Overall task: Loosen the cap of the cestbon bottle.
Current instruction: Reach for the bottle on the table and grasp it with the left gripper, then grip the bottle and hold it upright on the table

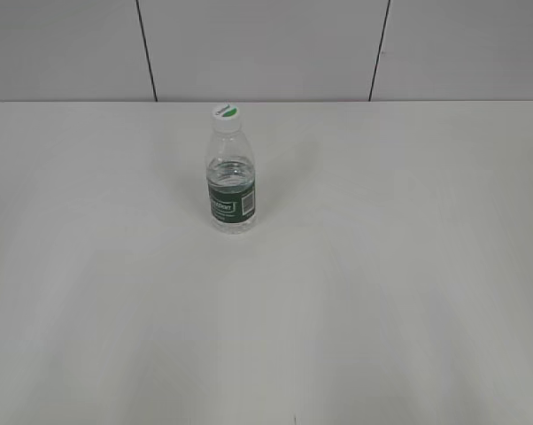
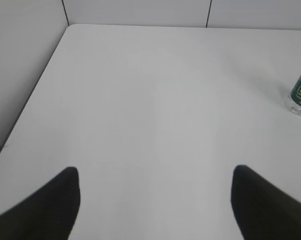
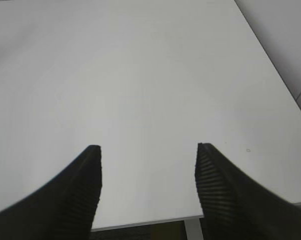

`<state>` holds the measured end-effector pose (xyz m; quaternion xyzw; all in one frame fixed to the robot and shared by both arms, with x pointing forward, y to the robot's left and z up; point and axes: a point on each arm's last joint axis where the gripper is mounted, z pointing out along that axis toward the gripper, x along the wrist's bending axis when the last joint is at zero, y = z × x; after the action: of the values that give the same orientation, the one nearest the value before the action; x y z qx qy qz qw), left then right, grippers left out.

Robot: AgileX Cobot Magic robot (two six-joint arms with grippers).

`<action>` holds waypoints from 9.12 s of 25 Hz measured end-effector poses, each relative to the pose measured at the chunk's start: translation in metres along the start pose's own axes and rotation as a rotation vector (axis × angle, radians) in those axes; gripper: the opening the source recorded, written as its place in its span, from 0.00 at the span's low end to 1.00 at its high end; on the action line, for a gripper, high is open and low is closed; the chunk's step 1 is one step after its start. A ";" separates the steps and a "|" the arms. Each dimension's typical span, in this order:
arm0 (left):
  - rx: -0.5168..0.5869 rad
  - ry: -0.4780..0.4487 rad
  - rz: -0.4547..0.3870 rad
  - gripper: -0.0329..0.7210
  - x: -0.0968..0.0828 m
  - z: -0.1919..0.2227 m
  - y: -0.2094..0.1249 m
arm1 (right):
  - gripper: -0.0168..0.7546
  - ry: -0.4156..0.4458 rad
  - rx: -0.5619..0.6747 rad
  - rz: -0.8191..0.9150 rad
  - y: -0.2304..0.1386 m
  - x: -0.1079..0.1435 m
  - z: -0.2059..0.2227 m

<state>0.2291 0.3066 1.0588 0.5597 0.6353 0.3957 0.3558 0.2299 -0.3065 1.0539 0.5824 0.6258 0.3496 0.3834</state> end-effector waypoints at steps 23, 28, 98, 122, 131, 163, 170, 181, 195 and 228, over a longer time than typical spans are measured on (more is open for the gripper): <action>0.000 0.000 0.000 0.79 0.000 0.000 0.000 | 0.61 0.000 0.000 0.000 0.000 0.000 0.000; 0.001 -0.024 0.007 0.79 0.000 0.000 0.000 | 0.61 0.000 0.000 0.000 0.000 0.000 0.000; -0.064 -1.027 0.315 0.61 -0.086 0.374 0.005 | 0.61 -0.007 0.000 0.001 0.000 -0.001 0.000; -0.097 -1.302 0.487 0.61 -0.107 0.425 0.007 | 0.61 -0.010 0.000 0.001 0.000 -0.001 0.000; -0.099 -1.295 0.474 0.61 -0.107 0.426 0.007 | 0.61 -0.010 0.000 0.001 0.000 -0.001 0.000; -0.081 -1.316 0.420 0.77 -0.172 0.420 -0.001 | 0.61 -0.011 0.000 0.000 0.000 -0.001 0.000; -0.042 -1.362 0.352 0.77 -0.178 0.429 -0.027 | 0.61 -0.014 0.000 -0.001 0.000 -0.001 0.000; -0.057 -1.413 0.364 0.76 -0.208 0.442 -0.039 | 0.61 -0.016 0.000 -0.002 0.000 -0.001 0.000; -0.060 -1.433 0.378 0.70 -0.216 0.440 -0.040 | 0.61 -0.017 0.000 -0.003 0.000 -0.002 0.000; -0.050 -1.551 0.488 0.59 -0.248 0.423 -0.047 | 0.61 0.333 0.511 0.213 0.179 0.034 0.110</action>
<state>0.6170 0.1021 0.8350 0.7892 0.0593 -0.0243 0.6108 0.4093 -0.2598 1.1586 0.6569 0.6829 0.3098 0.0782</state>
